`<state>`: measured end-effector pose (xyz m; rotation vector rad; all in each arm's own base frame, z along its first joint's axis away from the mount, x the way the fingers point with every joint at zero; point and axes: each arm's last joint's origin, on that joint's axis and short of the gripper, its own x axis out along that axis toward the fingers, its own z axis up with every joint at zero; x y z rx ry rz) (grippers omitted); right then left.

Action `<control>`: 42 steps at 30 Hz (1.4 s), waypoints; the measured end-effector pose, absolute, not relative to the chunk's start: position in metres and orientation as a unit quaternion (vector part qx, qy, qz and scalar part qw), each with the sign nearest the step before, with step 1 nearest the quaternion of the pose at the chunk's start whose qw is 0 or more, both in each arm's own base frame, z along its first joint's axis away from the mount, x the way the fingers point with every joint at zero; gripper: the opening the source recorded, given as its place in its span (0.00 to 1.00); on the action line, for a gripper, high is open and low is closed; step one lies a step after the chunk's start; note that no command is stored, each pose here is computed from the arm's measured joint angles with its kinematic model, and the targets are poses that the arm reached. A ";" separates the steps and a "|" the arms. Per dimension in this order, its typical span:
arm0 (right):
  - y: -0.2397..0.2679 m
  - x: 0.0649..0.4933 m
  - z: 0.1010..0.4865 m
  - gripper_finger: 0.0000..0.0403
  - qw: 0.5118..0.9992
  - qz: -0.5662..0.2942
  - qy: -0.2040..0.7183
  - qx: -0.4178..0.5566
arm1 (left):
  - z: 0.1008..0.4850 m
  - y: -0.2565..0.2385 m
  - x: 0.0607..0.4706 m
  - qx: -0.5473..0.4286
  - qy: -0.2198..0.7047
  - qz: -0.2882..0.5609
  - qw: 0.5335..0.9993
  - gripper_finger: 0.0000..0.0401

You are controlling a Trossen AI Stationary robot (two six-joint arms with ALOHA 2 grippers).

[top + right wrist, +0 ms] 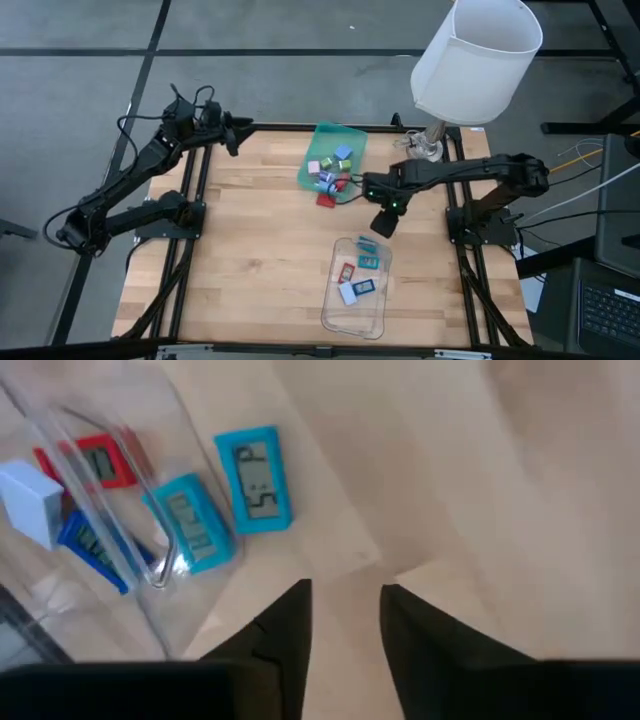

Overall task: Pick & Place Office items
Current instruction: Adjust the transparent bin

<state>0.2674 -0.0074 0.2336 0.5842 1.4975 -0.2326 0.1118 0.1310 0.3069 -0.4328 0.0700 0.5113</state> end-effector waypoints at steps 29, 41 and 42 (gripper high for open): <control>0.071 0.267 0.209 0.00 0.592 0.072 0.680 0.427 | 0.306 0.129 0.114 -0.220 0.038 0.244 0.944 0.51; 0.095 0.242 0.166 0.00 0.544 0.068 0.706 0.448 | 0.305 0.128 0.114 -0.213 0.043 0.242 0.946 0.51; 0.095 0.246 0.166 0.00 0.553 0.074 0.691 0.460 | 0.305 0.128 0.114 -0.213 0.043 0.242 0.945 0.51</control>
